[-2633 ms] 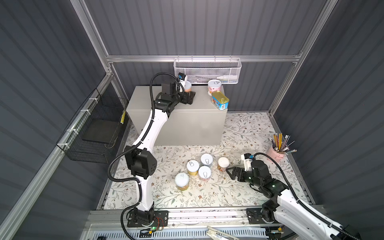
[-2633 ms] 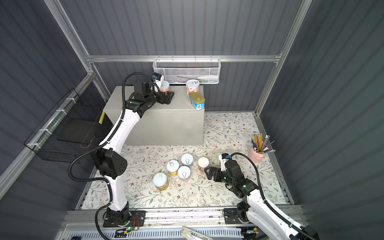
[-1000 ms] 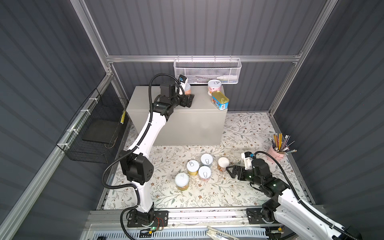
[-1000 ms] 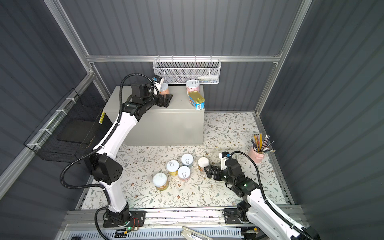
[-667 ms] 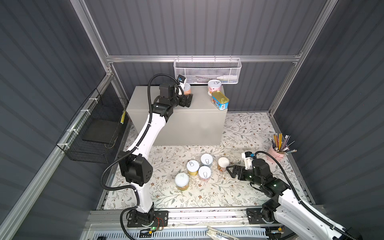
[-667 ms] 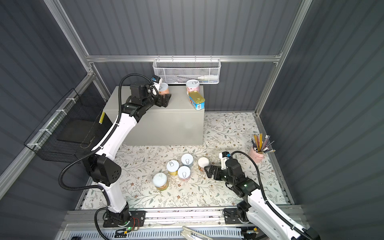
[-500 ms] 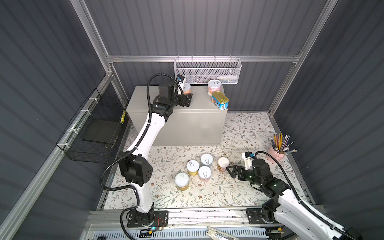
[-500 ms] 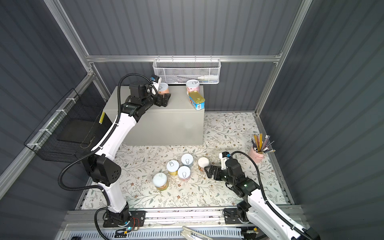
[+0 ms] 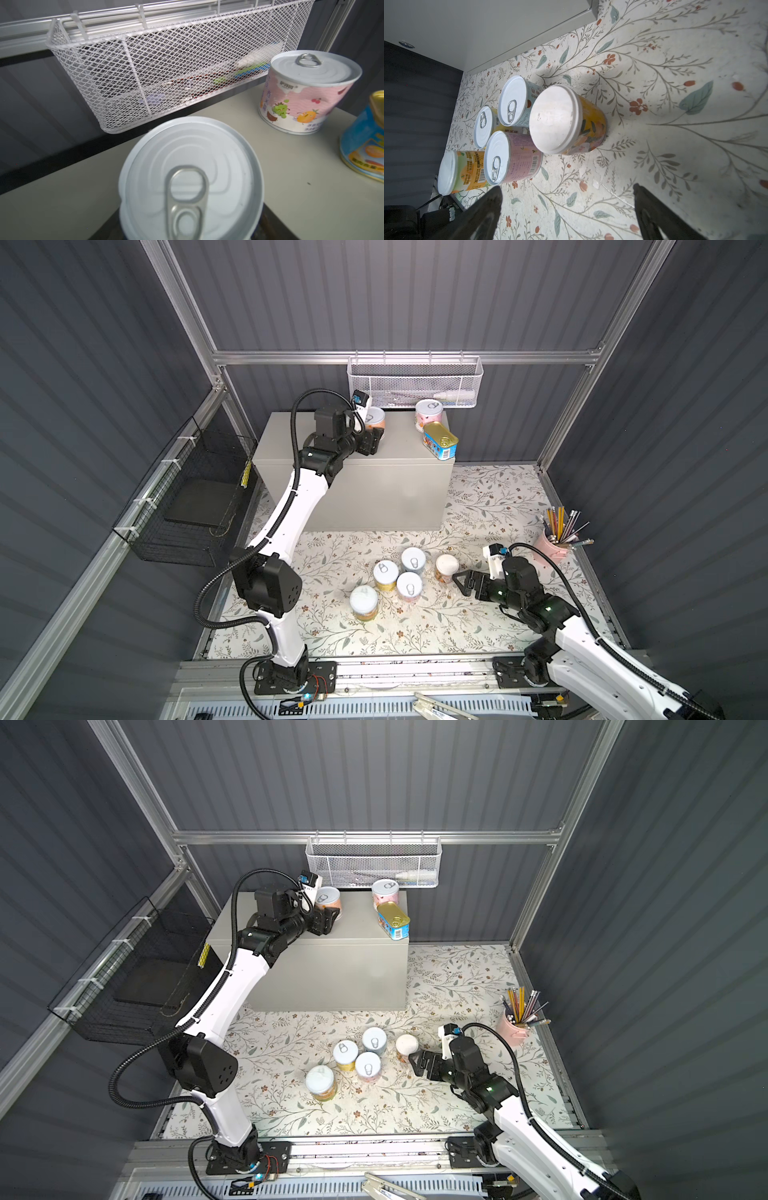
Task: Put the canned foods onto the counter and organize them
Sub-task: 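Lower the orange-print can onto the cabinet top with the left gripper, then open the left gripper and lift it off the orange-print can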
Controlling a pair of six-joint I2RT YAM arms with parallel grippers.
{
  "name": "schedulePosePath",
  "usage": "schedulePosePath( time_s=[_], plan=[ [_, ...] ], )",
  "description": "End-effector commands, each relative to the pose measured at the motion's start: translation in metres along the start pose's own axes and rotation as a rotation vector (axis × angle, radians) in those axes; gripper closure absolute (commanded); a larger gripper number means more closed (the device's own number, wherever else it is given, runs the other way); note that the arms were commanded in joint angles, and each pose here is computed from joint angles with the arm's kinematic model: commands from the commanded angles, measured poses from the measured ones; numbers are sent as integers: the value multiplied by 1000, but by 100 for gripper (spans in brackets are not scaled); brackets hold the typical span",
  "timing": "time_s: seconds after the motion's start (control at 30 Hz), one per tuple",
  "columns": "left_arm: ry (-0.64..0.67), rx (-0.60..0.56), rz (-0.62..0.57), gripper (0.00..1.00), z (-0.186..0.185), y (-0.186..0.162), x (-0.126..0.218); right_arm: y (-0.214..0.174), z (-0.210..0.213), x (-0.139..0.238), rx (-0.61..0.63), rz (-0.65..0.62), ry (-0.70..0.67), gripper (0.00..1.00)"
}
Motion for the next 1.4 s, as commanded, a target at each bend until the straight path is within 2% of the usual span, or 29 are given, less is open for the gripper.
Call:
schedulePosePath(
  time_s=[0.0, 0.4, 0.6, 0.7, 0.87, 0.97, 1.37],
  plan=[
    [-60, 5, -30, 26, -4, 10, -2, 5, 7, 3, 4, -15, 21, 1],
    [-176, 84, -52, 30, -8, 5, -36, 4, 6, 3, 4, -15, 9, 1],
    [-319, 81, -54, 30, -15, 1, -58, 4, 4, 2, 4, -18, -1, 1],
    [-349, 79, -41, 30, -18, -3, -66, 4, 5, 2, 6, -16, 1, 1],
    [-309, 67, -34, 15, -17, -6, -62, 3, 3, 1, 7, -18, -6, 1],
    [-287, 61, -34, 0, -15, -4, -57, 4, 3, 0, 11, -19, -8, 1],
    [-157, 85, -71, 0, -8, 19, -15, 11, 9, -3, 54, -19, 1, 1]
  ],
)
Point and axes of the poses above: each gripper's point midway between its finger pads, its own x axis back along the fingers, its own z axis along the line the jaws close on, y = z × x, the point moved 10 cm from there along x, back along the fingers, and after that the axes turned 8 degrees about -x, right-handed, at the moved point
